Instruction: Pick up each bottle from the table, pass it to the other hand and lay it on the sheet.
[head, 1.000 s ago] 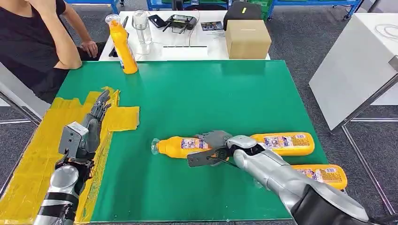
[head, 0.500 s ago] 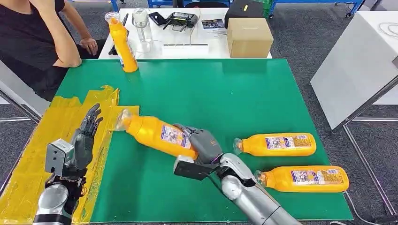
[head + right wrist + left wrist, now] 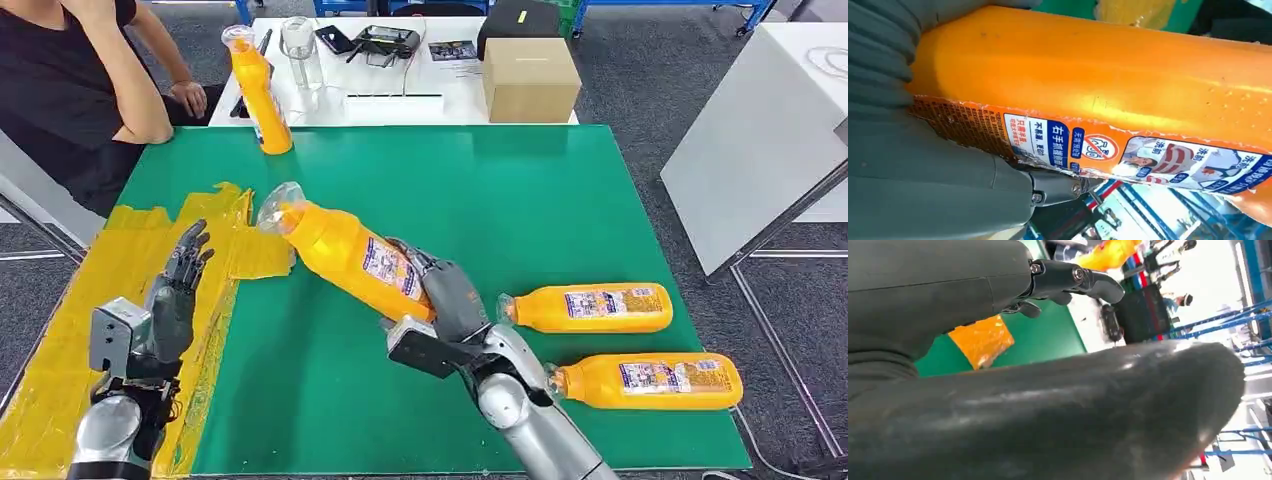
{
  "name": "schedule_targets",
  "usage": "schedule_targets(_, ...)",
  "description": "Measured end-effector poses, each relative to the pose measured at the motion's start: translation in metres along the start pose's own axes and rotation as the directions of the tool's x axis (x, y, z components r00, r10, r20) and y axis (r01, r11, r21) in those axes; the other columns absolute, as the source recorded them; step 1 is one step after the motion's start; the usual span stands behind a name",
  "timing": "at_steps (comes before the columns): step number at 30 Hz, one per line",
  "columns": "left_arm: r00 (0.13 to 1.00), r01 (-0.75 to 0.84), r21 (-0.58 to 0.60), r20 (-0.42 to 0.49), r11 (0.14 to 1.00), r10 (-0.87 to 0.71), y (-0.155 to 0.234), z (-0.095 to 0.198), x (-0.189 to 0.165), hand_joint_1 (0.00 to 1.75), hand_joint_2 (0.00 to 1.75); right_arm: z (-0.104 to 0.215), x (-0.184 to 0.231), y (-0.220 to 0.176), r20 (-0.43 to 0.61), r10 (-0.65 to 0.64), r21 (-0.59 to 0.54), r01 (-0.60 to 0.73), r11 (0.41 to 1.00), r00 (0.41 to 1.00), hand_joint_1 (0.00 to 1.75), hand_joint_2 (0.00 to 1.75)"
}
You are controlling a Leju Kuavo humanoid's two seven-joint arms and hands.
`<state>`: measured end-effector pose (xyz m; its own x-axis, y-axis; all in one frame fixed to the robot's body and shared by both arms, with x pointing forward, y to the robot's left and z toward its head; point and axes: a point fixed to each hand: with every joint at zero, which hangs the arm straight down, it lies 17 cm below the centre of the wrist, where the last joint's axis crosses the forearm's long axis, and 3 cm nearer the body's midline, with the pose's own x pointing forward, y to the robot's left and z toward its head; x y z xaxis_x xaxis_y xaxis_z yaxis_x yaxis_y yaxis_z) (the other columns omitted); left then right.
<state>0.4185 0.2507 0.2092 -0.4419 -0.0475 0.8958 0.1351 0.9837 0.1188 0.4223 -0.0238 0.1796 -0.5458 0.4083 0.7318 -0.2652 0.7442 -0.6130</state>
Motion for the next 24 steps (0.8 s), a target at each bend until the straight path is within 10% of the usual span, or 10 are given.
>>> schedule_targets(8,0.985,-0.171,-0.027,0.015,0.985,0.171,-0.011,0.005,0.008,0.00,0.00,-0.007,0.017,0.002,0.026,-0.037,-0.015,0.038,0.999,0.999,1.75,1.75)
schedule_targets(9,0.985,-0.173,-0.027,0.016,0.985,0.173,-0.012,0.005,0.008,0.00,1.75,-0.008,0.018,0.003,0.027,-0.039,-0.014,0.039,0.999,0.999,1.75,1.75)
schedule_targets(24,0.873,-0.470,-0.056,0.117,0.881,0.473,-0.048,0.002,0.053,0.00,1.75,-0.039,0.084,0.028,0.118,-0.195,0.017,0.194,0.981,0.974,1.75,1.75)
